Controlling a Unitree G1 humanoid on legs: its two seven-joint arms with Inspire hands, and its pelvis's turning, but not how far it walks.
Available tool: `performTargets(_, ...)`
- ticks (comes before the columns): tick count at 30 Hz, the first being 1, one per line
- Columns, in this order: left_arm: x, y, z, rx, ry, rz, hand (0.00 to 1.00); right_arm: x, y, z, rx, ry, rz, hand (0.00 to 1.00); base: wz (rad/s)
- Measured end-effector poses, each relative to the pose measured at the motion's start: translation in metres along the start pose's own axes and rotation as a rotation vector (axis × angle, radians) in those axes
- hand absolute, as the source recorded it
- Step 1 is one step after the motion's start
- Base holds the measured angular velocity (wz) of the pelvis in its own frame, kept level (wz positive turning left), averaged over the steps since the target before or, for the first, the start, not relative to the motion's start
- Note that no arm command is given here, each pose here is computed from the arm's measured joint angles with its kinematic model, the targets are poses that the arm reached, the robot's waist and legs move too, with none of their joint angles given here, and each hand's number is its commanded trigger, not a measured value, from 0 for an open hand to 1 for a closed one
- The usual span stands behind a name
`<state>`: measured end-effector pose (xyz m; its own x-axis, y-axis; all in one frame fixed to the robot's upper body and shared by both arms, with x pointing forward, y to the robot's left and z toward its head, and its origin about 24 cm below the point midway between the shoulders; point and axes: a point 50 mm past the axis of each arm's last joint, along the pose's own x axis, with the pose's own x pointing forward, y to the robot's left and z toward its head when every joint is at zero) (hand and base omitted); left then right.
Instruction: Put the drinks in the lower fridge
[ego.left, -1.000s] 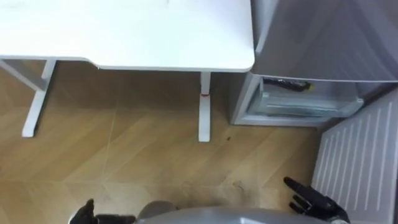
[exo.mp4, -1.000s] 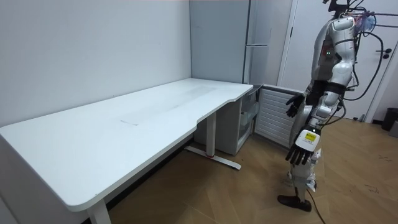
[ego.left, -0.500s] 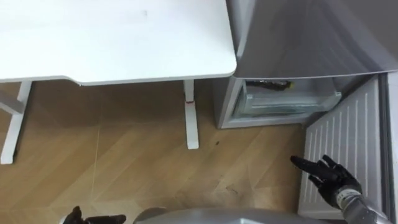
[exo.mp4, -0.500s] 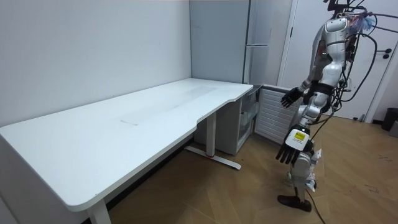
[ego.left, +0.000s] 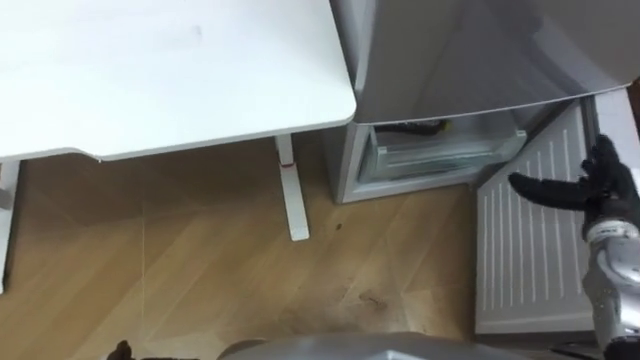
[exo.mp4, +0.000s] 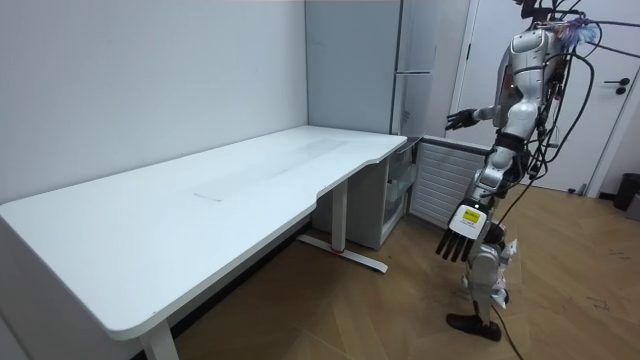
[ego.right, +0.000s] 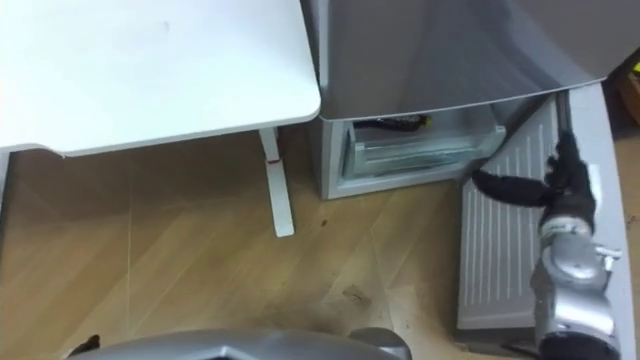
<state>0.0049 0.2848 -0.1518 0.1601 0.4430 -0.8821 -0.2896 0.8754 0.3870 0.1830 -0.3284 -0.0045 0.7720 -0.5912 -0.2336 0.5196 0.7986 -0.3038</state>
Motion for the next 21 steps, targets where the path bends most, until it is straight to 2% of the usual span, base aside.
performTargets(7, -0.002, 0.005, -0.012, 0.006, 0.028, 0.017, 0.0, -0.008, -0.038, 0.036, -0.06, -0.204, -0.28, 0.0, -0.02)
performTargets(17, -0.003, 0.006, -0.013, 0.007, 0.028, 0.02, 0.0, -0.009, -0.058, 0.029, -0.052, -0.166, -0.427, 0.0, -0.03)
performTargets(21, -0.002, 0.007, -0.006, 0.002, 0.001, 0.02, 0.0, -0.005, -0.071, 0.006, -0.025, -0.048, -0.457, 0.0, -0.05)
